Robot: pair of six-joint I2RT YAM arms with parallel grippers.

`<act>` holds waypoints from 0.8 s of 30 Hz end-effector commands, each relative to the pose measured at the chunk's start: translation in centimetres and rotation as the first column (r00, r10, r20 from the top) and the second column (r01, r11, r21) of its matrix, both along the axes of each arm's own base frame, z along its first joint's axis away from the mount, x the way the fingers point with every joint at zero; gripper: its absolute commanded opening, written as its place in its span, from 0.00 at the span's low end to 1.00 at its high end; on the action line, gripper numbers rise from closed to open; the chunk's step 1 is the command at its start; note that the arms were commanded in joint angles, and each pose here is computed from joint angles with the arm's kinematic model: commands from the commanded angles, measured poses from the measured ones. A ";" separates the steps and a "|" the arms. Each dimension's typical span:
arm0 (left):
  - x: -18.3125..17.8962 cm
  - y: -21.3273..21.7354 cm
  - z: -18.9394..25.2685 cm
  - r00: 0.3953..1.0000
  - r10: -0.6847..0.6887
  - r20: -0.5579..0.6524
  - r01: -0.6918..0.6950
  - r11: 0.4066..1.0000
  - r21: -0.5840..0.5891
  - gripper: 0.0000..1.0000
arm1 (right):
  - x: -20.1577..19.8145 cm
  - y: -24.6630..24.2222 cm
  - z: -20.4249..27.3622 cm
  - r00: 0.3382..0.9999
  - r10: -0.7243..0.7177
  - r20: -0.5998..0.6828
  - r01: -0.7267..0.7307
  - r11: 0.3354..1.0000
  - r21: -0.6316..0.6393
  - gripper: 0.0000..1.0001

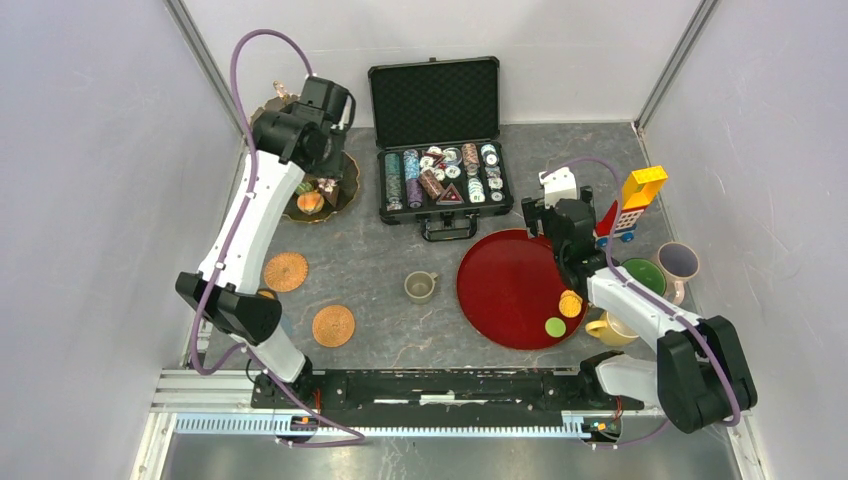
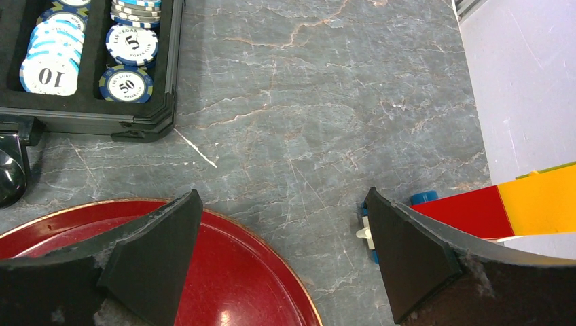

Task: Serve the afternoon tea
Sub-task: Place the desert on the desert table.

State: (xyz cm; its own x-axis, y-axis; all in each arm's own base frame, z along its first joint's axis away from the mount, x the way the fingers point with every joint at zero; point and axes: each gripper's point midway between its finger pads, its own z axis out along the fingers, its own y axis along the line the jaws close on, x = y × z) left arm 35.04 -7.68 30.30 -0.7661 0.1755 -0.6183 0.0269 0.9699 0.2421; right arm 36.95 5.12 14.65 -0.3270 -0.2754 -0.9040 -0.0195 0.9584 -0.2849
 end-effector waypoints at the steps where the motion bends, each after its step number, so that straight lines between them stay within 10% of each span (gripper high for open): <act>1: 1.6 2.5 2.8 0.993 0.028 0.117 -0.030 0.999 0.015 0.42 | 1.1 0.7 2.2 0.998 0.005 0.060 -0.008 0.999 0.038 0.98; 24: 6.8 4.6 -0.1 0.990 0.126 0.070 -0.126 0.992 -0.009 0.54 | 1.4 1.0 1.3 0.999 0.015 0.034 -0.017 0.999 0.037 0.98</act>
